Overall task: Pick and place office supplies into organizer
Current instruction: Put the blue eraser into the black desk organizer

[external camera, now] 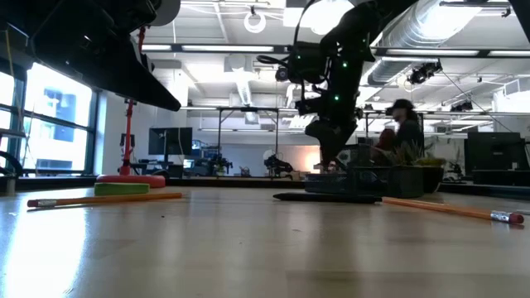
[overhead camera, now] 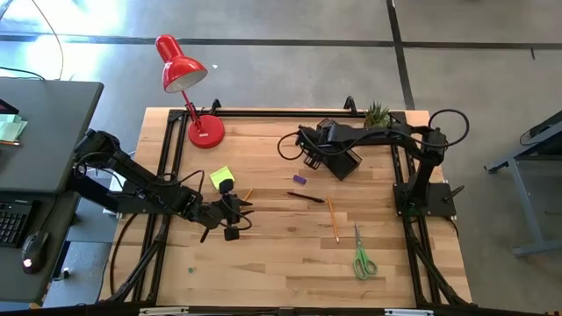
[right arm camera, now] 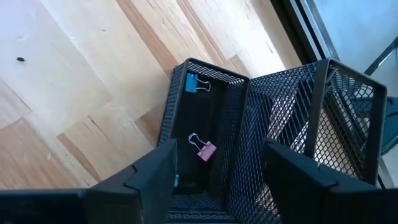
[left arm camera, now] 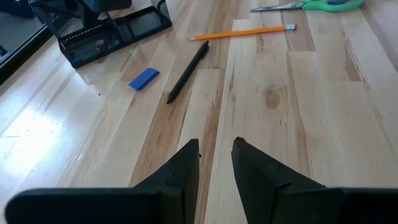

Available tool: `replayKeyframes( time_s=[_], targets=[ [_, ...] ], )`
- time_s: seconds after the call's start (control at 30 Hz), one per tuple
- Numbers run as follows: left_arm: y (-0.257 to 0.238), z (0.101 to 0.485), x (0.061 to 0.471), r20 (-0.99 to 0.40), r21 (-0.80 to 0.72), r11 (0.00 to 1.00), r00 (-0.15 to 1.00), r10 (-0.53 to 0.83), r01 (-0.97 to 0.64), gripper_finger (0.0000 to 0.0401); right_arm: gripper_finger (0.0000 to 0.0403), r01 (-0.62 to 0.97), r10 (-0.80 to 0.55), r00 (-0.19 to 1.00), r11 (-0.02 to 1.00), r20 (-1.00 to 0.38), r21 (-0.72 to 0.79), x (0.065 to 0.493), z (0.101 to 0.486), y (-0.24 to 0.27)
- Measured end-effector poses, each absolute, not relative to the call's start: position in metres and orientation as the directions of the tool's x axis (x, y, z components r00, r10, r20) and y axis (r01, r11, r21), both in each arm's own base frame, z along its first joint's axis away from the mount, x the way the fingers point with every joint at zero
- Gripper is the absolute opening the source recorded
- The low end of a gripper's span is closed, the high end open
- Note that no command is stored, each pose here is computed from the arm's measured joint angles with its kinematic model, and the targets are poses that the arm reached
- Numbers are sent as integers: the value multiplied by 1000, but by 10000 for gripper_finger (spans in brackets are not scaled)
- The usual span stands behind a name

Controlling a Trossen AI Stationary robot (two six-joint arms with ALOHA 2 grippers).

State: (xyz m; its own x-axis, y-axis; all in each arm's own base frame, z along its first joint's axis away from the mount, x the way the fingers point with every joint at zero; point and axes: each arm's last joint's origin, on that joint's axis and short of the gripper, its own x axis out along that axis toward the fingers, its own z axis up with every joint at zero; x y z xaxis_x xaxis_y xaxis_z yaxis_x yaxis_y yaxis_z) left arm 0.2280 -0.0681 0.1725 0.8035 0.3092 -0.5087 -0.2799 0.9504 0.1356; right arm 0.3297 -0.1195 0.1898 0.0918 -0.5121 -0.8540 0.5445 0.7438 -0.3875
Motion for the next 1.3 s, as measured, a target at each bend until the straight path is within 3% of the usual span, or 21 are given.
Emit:
replayKeyframes(
  time_s=[0.37, 0.8, 1.3],
  targets=[
    [-68, 173, 228, -508, 134, 951, 804, 309, -280, 85, 206, 537, -528, 122, 747, -840, -392, 335, 191, -112],
    [-68, 173, 228, -508, 134, 951, 804, 309, -280, 85, 248, 553, -569, 109, 716, -815, -426, 335, 192, -114],
    [-68, 173, 228, -509, 135, 950, 803, 309, -280, 85, 245, 670, -528, 174, 682, -831, -293, 339, 196, -109]
  ],
)
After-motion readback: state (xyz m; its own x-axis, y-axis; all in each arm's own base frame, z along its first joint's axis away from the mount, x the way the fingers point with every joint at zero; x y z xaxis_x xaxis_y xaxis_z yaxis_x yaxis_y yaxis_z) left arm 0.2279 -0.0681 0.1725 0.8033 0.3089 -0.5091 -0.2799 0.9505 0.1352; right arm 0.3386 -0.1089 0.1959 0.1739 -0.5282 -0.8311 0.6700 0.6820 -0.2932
